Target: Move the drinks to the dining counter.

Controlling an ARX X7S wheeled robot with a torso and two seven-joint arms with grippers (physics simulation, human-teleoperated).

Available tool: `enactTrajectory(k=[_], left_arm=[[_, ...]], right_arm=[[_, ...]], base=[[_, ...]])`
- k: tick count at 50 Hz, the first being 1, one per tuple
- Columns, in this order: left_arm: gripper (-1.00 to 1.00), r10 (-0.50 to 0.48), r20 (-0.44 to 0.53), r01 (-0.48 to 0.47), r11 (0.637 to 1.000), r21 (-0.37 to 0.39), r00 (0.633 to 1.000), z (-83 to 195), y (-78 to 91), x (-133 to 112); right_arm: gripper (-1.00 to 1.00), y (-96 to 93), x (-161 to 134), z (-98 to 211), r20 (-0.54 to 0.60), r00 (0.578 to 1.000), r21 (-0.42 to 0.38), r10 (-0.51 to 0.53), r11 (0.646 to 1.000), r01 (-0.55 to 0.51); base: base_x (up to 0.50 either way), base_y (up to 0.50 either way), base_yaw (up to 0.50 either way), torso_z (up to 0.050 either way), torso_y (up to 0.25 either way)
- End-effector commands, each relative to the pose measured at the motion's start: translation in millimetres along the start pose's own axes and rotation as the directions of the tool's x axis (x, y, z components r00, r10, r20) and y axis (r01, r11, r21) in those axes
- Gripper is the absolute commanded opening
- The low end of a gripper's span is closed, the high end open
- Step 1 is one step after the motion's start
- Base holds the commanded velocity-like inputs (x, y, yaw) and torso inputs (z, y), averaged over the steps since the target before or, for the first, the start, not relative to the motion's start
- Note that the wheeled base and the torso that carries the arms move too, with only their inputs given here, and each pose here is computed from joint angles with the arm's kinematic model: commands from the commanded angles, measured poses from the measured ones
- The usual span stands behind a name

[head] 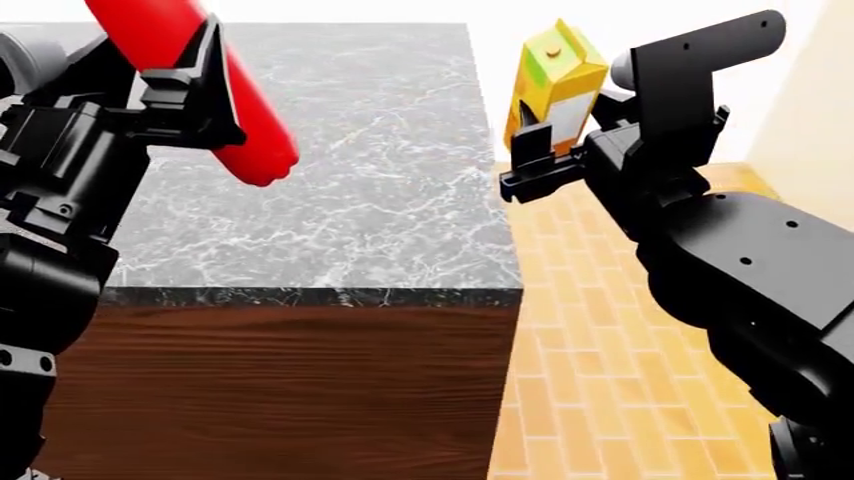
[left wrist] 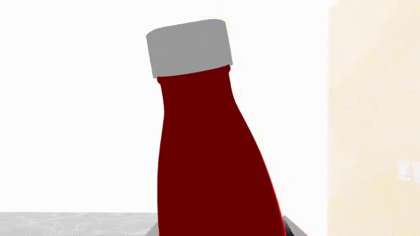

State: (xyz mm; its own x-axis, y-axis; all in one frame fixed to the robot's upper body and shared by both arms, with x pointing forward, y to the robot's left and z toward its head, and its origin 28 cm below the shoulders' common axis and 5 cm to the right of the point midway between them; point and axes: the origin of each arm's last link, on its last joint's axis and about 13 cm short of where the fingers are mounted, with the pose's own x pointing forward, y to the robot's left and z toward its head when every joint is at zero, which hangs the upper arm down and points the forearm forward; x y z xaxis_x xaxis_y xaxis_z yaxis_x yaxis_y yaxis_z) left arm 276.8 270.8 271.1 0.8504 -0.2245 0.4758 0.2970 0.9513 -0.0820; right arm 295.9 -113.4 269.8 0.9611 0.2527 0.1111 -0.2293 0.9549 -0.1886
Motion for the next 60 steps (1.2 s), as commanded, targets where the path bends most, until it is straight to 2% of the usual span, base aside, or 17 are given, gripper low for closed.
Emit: enactTrajectory(k=[1,15,18,19,20,27,31,36,41,48,60], left_arm=[[-1.0,-0.002,0.017,0.002,1.0,-0.012,1.0,3,-0.9,0],[-1.0,0.0,0.019,0.0,1.0,-0.015,1.0,3,0.2,0],[-1.0,-0.002,0.02,0.002,1.0,-0.013,1.0,3,-0.1,0],[-1.0,-0.002,0.019,0.002,1.0,-0.013,1.0,3,-0.1,0],[-1.0,-0.001,0.019,0.001,1.0,-0.013,1.0,3,0.2,0],[-1.0,0.005,0.012,-0.005,1.0,-0.005,1.0,3,1.3,-2],[-1.0,0.033,-0.043,-0.031,0.998,0.056,0.999,2,1.8,-1],[-1.0,0.041,-0.093,-0.025,0.985,0.173,0.995,2,-5.9,2],[-1.0,0.055,-0.109,-0.034,0.981,0.189,0.992,0,-6.4,5],[-1.0,0.08,-0.131,-0.042,0.961,0.273,0.988,-1,-9.2,4],[-1.0,0.072,-0.125,-0.033,0.958,0.285,0.99,2,-11.7,4]], right_arm=[[-1.0,-4.4,0,8,0.046,0.998,-0.018,-0.037,0.999,0.038],[-1.0,-3.8,2,9,0.031,0.999,-0.015,-0.037,0.999,0.037],[-1.0,-4.3,3,10,0.026,0.998,-0.037,-0.06,0.997,0.061],[-1.0,-3.5,3,10,0.032,0.999,-0.019,-0.027,0.999,0.028],[-1.0,-2.7,4,9,0.02,0.999,-0.039,-0.038,0.998,0.039],[-1.0,-0.6,6,4,-0.01,1.0,-0.022,-0.008,1.0,0.008],[-1.0,0.8,8,4,-0.011,1.0,-0.01,0.011,1.0,-0.011],[-1.0,3.5,15,-1,-0.016,0.999,0.019,0.038,0.999,-0.038],[-1.0,4.6,23,-3,-0.014,0.998,0.041,0.057,0.998,-0.056],[-1.0,4.9,33,-12,-0.034,0.996,0.081,0.081,0.994,-0.078],[-1.0,6.7,51,-37,-0.101,0.987,0.146,0.125,0.983,-0.11]], base=[[0.03,0.5,0.0,0.0,0.0],[0.24,0.42,0.0,0.001,0.002],[0.36,0.31,0.0,0.0,0.004],[0.35,0.3,0.0,0.0,0.0],[0.36,0.28,0.0,0.0,0.01],[0.27,0.16,0.0,0.001,0.003],[0.0,0.0,0.0,0.0,0.003],[0.0,0.0,0.0,0.0,0.002],[0.0,0.0,0.0,0.002,0.002],[0.0,0.0,0.0,0.0,0.001],[0.0,0.0,0.0,0.001,0.003]])
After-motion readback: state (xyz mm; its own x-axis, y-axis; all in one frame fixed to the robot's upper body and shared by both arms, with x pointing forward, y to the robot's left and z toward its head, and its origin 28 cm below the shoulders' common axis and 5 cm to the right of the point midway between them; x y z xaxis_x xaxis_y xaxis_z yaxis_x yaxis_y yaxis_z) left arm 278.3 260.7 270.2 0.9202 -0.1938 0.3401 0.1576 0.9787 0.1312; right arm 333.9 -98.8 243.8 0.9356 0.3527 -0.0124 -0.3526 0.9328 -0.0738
